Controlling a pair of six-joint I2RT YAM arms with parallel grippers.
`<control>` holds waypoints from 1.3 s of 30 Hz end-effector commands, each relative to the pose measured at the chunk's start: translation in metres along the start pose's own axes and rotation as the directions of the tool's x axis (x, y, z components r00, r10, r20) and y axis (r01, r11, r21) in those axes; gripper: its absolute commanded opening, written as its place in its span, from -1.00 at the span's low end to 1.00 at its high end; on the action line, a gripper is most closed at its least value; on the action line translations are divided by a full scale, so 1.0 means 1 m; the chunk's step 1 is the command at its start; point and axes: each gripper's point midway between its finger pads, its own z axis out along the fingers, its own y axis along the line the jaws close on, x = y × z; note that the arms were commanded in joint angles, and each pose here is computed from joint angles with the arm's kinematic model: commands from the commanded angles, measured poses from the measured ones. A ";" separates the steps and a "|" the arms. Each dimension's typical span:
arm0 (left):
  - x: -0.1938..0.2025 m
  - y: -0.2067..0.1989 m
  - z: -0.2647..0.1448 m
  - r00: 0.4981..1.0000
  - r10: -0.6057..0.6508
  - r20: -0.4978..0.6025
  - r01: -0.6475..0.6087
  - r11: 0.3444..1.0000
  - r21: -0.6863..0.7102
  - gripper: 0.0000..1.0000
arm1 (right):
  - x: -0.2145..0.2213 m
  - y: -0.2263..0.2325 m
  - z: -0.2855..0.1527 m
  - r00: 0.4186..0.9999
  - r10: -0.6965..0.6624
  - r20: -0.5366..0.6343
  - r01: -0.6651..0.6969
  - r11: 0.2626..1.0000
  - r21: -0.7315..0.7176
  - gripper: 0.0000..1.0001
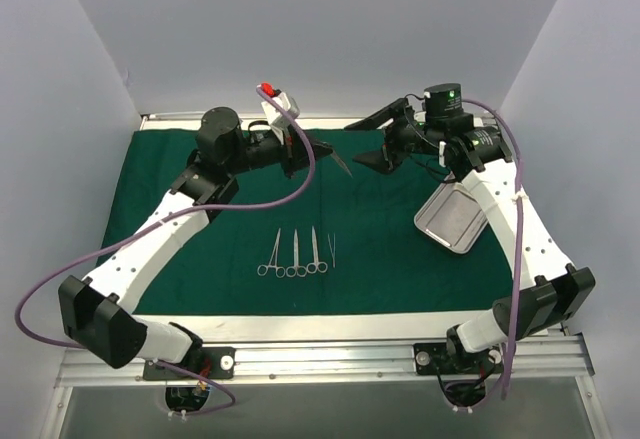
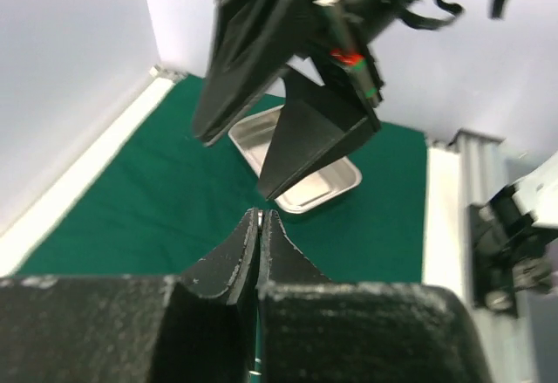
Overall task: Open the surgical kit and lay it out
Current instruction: Place the medical item in the surgical kit.
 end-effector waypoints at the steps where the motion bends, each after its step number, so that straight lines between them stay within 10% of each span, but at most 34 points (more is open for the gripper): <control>1: -0.017 -0.006 -0.015 0.957 0.290 0.011 -0.289 0.957 -0.009 -0.95 | 0.011 0.022 -0.011 0.992 0.125 -0.037 -0.127 0.989 -0.070 0.17; 39: -0.001 -0.026 -0.023 0.800 0.599 0.039 -0.600 0.795 0.093 -0.95 | 0.058 0.008 0.033 0.947 0.249 -0.203 -0.249 0.968 0.027 -0.27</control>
